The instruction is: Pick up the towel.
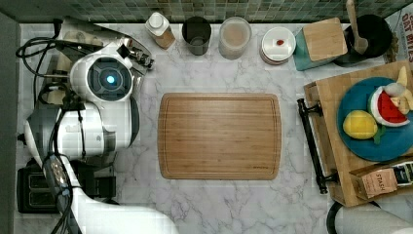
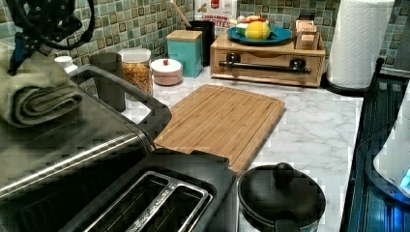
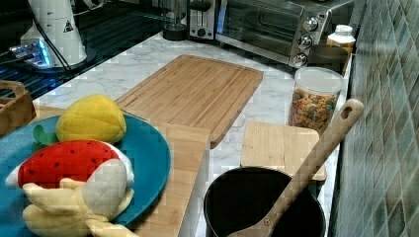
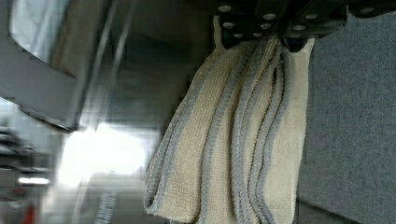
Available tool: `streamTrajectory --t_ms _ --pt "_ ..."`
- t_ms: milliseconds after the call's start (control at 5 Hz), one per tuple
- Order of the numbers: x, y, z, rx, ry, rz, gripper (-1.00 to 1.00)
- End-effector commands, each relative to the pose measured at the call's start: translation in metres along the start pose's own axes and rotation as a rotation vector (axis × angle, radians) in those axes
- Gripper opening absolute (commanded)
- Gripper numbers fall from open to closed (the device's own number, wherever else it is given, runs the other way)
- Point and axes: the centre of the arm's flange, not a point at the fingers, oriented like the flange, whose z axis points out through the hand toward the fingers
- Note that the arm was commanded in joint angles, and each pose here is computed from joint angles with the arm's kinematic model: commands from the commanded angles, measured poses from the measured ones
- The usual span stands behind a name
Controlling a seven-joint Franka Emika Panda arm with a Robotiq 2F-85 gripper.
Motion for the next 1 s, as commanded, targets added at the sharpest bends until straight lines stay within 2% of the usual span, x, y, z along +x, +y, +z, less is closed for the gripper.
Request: streamTrajectory --t_ms 200,600,800,1000 --pt "-0.009 0.022 -0.185 -0.052 0.317 -0.100 -1.00" --pt "0.000 0.085 -0.219 -0.279 0.231 0.042 -1.00" --pt "0.001 0.122 -0.223 -0.402 0.211 0.140 -1.00" --pt "-0.001 0.151 -0.227 -0.487 0.187 0.219 -1.00"
